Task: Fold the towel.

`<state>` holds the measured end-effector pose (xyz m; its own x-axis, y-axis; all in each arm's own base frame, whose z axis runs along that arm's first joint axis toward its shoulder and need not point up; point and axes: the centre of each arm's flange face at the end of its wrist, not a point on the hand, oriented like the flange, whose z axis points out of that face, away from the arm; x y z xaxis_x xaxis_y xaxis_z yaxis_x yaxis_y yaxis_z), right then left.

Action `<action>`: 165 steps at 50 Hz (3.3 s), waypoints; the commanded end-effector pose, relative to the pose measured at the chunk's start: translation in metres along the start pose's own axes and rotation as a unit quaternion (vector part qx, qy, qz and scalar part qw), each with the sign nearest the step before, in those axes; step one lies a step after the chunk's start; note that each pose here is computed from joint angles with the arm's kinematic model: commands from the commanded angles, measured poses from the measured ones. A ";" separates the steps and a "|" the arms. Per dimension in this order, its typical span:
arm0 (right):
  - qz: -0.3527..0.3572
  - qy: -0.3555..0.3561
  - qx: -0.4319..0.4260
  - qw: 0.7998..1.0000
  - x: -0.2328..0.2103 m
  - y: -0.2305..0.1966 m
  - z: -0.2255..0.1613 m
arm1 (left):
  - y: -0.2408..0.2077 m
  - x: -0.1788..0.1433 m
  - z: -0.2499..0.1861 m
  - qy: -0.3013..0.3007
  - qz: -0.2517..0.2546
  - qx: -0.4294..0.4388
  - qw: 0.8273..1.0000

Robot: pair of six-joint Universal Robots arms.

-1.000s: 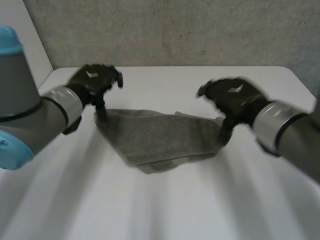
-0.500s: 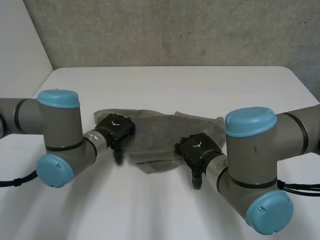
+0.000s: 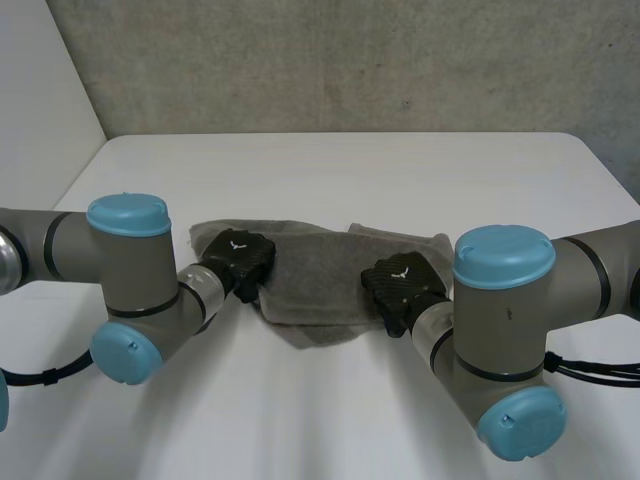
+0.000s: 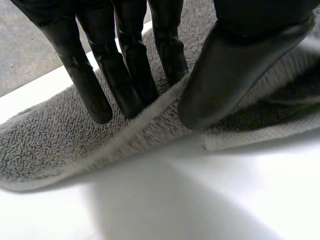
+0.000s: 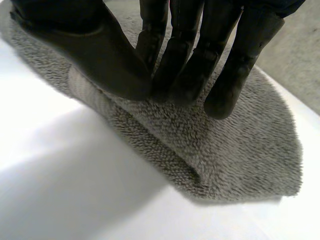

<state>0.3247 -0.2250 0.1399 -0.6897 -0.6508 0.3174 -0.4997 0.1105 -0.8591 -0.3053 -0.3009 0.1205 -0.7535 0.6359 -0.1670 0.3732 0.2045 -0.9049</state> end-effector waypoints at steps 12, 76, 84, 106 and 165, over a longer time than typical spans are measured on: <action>-0.081 0.073 0.037 0.993 0.044 -0.006 0.022 | -0.035 -0.006 -0.016 -0.011 -0.033 0.040 0.999; -0.041 -0.086 0.047 0.994 -0.097 -0.013 -0.026 | -0.018 -0.047 -0.001 0.013 -0.050 0.045 0.998; -0.038 -0.050 0.042 0.997 -0.086 -0.009 -0.035 | -0.010 -0.039 -0.003 0.040 0.009 0.040 0.998; -0.001 0.030 -0.005 1.000 -0.007 0.020 -0.023 | 0.008 -0.026 0.000 0.057 0.012 0.017 0.998; -0.031 0.150 0.046 0.987 0.066 0.028 0.017 | 0.013 -0.009 0.007 0.061 0.018 0.027 0.998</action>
<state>0.2812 -0.2751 0.1208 -0.7762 -0.4212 0.4691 -0.5145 -0.0068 -0.8574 -0.2983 -0.3075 0.1047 -0.6602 0.7367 -0.1460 0.3676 0.1475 -0.9182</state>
